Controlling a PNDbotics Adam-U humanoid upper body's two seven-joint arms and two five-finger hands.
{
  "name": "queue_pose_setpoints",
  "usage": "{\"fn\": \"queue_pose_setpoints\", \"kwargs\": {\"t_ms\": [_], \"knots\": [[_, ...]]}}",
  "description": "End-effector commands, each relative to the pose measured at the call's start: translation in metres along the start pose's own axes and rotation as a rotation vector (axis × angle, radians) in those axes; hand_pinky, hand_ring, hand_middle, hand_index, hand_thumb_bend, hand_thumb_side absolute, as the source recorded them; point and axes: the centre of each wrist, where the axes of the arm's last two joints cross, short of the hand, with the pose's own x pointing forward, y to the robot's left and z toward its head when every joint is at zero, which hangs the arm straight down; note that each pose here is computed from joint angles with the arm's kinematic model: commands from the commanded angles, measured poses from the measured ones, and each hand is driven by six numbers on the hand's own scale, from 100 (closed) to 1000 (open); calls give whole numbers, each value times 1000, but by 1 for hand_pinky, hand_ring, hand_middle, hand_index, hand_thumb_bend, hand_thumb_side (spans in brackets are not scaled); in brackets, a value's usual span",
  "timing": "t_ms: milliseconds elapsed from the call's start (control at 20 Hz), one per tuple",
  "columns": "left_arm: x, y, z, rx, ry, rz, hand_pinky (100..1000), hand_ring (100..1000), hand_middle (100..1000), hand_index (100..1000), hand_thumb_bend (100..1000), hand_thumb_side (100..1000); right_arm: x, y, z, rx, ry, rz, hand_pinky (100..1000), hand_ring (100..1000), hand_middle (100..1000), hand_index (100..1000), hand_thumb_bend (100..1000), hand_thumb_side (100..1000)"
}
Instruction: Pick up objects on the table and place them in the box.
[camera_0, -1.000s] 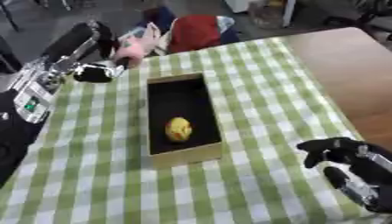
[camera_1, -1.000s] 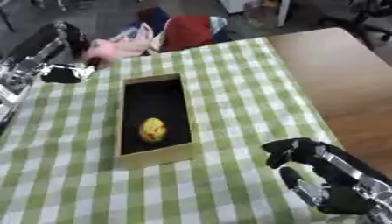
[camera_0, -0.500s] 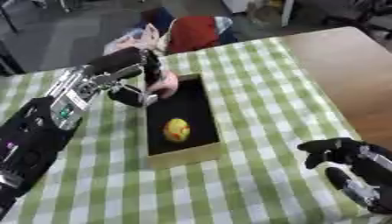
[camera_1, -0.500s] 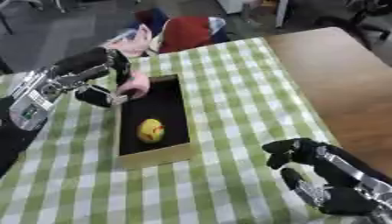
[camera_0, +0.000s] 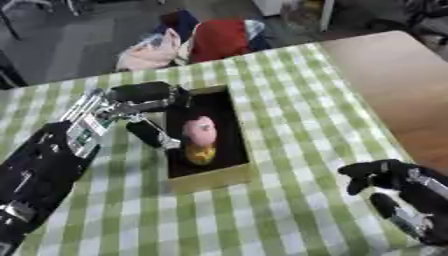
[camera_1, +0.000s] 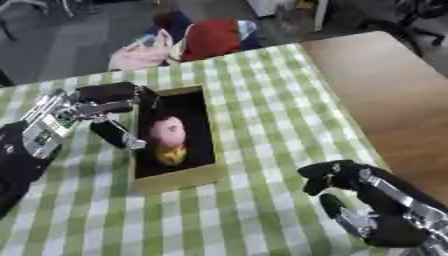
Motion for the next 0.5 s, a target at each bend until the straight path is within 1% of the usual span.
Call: {"fn": "queue_pose_setpoints", "kwargs": {"t_ms": [50, 100, 150, 200, 250, 300, 350, 400, 450, 500], "knots": [[0, 22, 12, 92, 8, 6, 664, 638, 638, 746, 502, 688, 4, -5, 1, -12, -5, 17, 689, 891, 619, 824, 100, 501], [2, 27, 16, 136, 2, 25, 664, 631, 628, 741, 493, 697, 4, -5, 2, -15, -3, 17, 690, 891, 619, 824, 100, 500], [5, 31, 21, 187, -7, 48, 658, 618, 610, 730, 451, 713, 3, -6, 3, -20, -2, 18, 690, 891, 619, 824, 100, 498], [8, 37, 27, 239, -15, 74, 655, 612, 600, 724, 434, 709, 3, -6, 4, -25, -2, 19, 690, 891, 619, 824, 100, 496], [12, 42, 34, 298, -21, 104, 650, 603, 586, 712, 366, 711, 4, -7, 4, -31, -1, 20, 690, 891, 619, 825, 100, 494], [16, 47, 42, 359, -27, 141, 647, 597, 573, 703, 316, 693, 4, -7, 5, -38, -1, 22, 690, 891, 619, 825, 100, 490], [21, 51, 51, 426, -37, 187, 643, 591, 565, 696, 279, 680, 4, -8, 6, -46, -2, 24, 690, 890, 620, 825, 100, 487], [26, 55, 59, 479, -45, 228, 641, 590, 562, 694, 268, 677, 5, -9, 7, -52, -4, 26, 690, 890, 620, 825, 100, 486], [30, 56, 70, 534, -49, 276, 631, 579, 546, 680, 191, 667, 6, -10, 8, -62, -5, 29, 690, 891, 622, 825, 100, 479], [34, 57, 80, 588, -52, 325, 629, 577, 544, 678, 186, 663, 6, -11, 9, -73, -5, 32, 690, 891, 622, 825, 100, 478]]}}
